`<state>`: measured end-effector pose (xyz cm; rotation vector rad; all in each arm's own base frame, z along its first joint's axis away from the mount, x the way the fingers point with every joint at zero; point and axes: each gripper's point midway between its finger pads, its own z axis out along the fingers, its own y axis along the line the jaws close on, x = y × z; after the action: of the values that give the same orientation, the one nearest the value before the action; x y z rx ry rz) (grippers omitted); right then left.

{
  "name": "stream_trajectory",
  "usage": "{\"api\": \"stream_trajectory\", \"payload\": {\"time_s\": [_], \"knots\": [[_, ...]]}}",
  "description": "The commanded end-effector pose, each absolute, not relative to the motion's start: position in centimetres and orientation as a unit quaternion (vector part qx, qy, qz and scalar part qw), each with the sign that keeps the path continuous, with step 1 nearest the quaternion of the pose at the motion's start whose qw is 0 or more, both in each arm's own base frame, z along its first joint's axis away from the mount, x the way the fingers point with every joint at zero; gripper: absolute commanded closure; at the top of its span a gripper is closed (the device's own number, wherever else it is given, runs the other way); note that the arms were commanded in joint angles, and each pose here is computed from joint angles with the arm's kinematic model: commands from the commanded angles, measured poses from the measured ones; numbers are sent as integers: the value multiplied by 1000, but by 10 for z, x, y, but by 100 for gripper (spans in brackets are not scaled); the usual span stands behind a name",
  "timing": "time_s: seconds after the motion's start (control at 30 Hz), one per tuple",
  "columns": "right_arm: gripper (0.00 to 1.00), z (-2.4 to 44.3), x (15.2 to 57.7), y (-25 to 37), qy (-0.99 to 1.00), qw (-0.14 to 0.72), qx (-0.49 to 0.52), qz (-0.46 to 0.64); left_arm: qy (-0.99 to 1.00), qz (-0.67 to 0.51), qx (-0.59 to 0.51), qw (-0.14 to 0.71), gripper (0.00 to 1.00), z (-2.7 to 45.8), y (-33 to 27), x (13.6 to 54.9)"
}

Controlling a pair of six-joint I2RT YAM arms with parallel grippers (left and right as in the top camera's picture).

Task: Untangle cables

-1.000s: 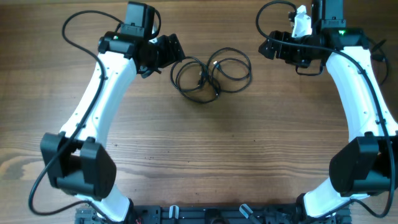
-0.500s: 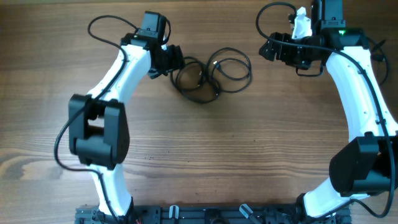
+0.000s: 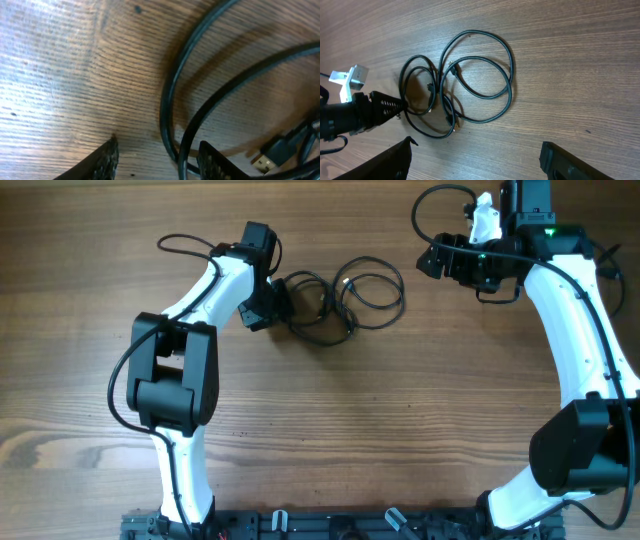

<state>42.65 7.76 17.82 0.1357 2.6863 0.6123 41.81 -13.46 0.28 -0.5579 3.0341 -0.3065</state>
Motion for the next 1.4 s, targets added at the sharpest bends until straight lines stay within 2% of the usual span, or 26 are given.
{"api": "stream_trajectory", "payload": {"time_s": [0.0, 0.07, 0.17, 0.3, 0.33, 0.47, 0.53, 0.63, 0.73, 0.83, 0.9, 1.03, 1.17, 1.27, 1.37], "knots": [[16, 177, 428, 75, 957, 192, 47, 212, 969, -102, -227, 5, 51, -14, -143, 409], [16, 177, 427, 75, 958, 190, 47, 212, 966, -110, -233, 17, 58, -16, -150, 413], [16, 175, 424, 75, 959, 183, 48, 211, 965, -107, -238, 22, 74, -22, -156, 411], [16, 174, 421, 75, 960, 176, 50, 210, 968, -39, -245, 37, 88, -37, -146, 396], [16, 174, 421, 75, 960, 176, 50, 210, 970, -20, -239, 46, 96, -40, -143, 393], [16, 173, 419, 75, 961, 173, 50, 211, 972, -5, -223, 69, 96, -28, -141, 398], [16, 174, 419, 78, 960, 173, 43, 218, 974, -17, -208, 92, 96, 9, -138, 407], [18, 185, 418, 97, 945, 183, -15, 269, 973, -58, -172, 143, 96, 93, -140, 417], [19, 204, 418, 119, 917, 202, -64, 337, 957, -161, -109, 214, 96, 209, -160, 400], [20, 228, 413, 133, 891, 223, -98, 383, 926, -231, -87, 284, 96, 288, -164, 375], [20, 253, 403, 143, 866, 241, -127, 419, 910, -249, -82, 321, 96, 322, -158, 359], [20, 313, 376, 155, 820, 287, -169, 465, 893, -265, -79, 354, 96, 349, -154, 346], [20, 360, 348, 155, 805, 334, -177, 458, 890, -284, -94, 345, 96, 349, -159, 349], [20, 368, 344, 140, 835, 339, -90, 425, 873, -335, -85, 343, 96, 363, -175, 350], [19, 363, 336, 118, 864, 344, -21, 368, 847, -389, -145, 331, 96, 378, -182, 356]]}}
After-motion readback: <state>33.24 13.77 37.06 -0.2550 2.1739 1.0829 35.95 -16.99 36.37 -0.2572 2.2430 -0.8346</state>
